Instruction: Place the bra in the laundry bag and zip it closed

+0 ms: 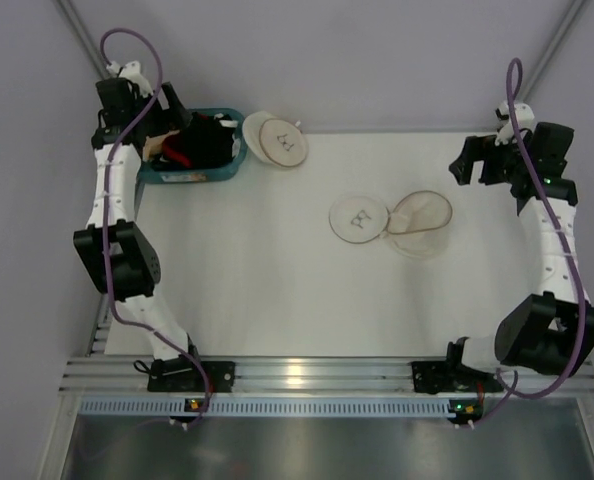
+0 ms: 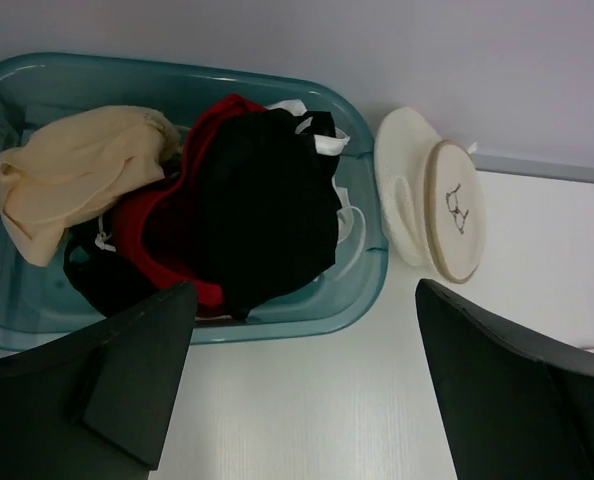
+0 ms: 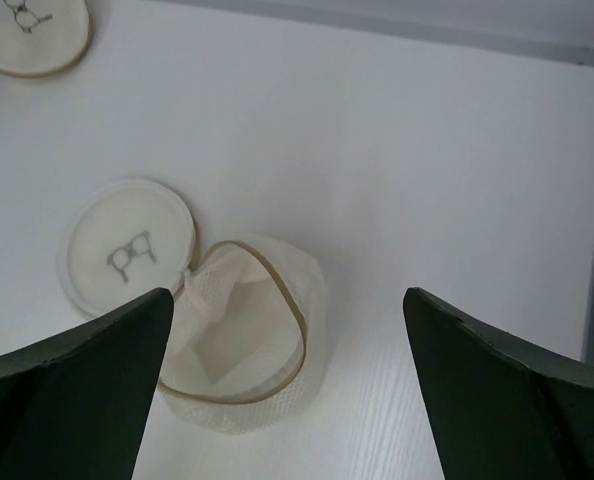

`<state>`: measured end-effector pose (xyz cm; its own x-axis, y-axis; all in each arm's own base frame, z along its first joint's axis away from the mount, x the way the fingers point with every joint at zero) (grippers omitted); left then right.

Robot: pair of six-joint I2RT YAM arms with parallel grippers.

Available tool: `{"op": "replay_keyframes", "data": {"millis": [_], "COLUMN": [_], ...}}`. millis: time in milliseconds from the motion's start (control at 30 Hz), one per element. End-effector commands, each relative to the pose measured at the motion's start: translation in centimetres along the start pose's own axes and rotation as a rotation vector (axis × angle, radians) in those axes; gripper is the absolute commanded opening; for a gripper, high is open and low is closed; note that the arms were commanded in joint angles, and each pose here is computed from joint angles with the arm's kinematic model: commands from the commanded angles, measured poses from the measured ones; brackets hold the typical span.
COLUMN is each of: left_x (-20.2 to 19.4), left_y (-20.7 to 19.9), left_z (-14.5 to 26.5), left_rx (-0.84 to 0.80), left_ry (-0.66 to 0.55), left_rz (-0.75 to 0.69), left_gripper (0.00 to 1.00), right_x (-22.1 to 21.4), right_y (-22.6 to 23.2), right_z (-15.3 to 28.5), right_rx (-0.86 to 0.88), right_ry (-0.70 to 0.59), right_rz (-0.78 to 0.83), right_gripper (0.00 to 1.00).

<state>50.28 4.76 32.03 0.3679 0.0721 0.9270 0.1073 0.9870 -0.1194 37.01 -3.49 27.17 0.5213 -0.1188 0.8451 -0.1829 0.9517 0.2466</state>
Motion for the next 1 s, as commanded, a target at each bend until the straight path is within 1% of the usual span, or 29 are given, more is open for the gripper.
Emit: {"op": "replay_keyframes", "data": {"millis": [0,33,67,100,167,233,300,400,500,533,600,667,700,767,800,833,900,933,967], "left_x": [-1.5,-1.8,-2.1,-2.5,-3.1,-4.4,-6.0,-7.2,-7.5,-7.0,-7.6,-7.8,-7.8,-7.2,-6.9,-6.7,-5.7,-5.4,-4.5], "left_y": [2.0,1.9,2.5,2.9,3.1,3.5,3.9,4.0,3.9,3.8,4.2,3.9,3.7,3.3,3.0,2.8,2.4,2.2,1.9], "left_z": [-3.2,-3.8,-4.3,-5.6,-6.8,-8.4,-9.6,-10.6,-11.6,-11.9,-12.7,-13.1,-13.1,-13.0,-13.0,-12.9,-12.5,-12.3,-11.7], "left_rx": [-0.01,-0.047,-0.049,-0.054,-0.08,-0.084,-0.074,-0.074,-0.072,-0.068,-0.055,-0.063,-0.075,-0.088,-0.102,-0.111,-0.126,-0.135,-0.144], "left_ry": [0.042,0.045,0.051,0.058,0.069,0.093,0.124,0.134,0.121,0.108,0.117,0.114,0.113,0.096,0.084,0.079,0.054,0.048,0.031], "left_rz": [0.004,0.012,0.019,0.025,0.037,0.063,0.095,0.083,0.064,0.054,0.043,0.029,0.026,0.021,0.015,0.012,-0.001,-0.004,-0.011], "left_gripper": [0.95,0.9,0.88,0.86,0.81,0.78,0.76,0.75,0.74,0.74,0.73,0.68,0.61,0.51,0.39,0.31,0.12,0.0,0.0], "right_x": [3.1,2.7,2.6,1.9,1.4,0.7,-0.1,-1.5,-2.6,-2.9,-3.4,-3.8,-3.8,-3.9,-3.8,-3.9,-3.9,-3.8,-3.7], "right_y": [0.3,0.3,1.0,1.1,1.6,1.8,2.1,2.5,2.9,3.0,3.1,3.3,3.3,3.4,3.4,3.5,3.7,3.8,3.9], "right_z": [1.7,1.6,1.8,1.7,1.6,1.6,1.7,1.8,2.0,2.1,2.2,2.4,2.5,2.7,2.8,2.8,3.0,3.0,3.1], "right_rx": [-0.03,-0.003,0.058,0.076,0.108,0.126,0.139,0.158,0.177,0.181,0.185,0.188,0.188,0.186,0.183,0.186,0.194,0.197,0.205], "right_ry": [-0.154,-0.139,-0.127,-0.098,-0.078,-0.054,-0.039,-0.018,-0.008,-0.005,0.005,0.021,0.023,0.027,0.024,0.024,0.024,0.02,0.017], "right_rz": [-0.013,0.032,0.056,0.048,0.021,0.01,-0.001,-0.027,-0.049,-0.053,-0.065,-0.072,-0.065,-0.061,-0.056,-0.056,-0.066,-0.066,-0.068], "right_gripper": [0.99,0.99,0.99,0.99,0.99,0.99,0.99,0.99,0.99,0.99,0.99,0.99,0.99,0.99,1.0,0.99,0.99,0.99,0.99]}}
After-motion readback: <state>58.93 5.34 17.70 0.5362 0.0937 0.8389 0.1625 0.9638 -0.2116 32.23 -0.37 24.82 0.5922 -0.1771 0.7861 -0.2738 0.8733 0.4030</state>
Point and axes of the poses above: each gripper's point midway between its finger pads, its own z axis back along the fingers, its own y axis along the line the jaws close on, x = y × z, the point moved 4 cm from there along z, back along the fingers, and after that the axes turned 10 degrees about -z, right-handed, at the moved point
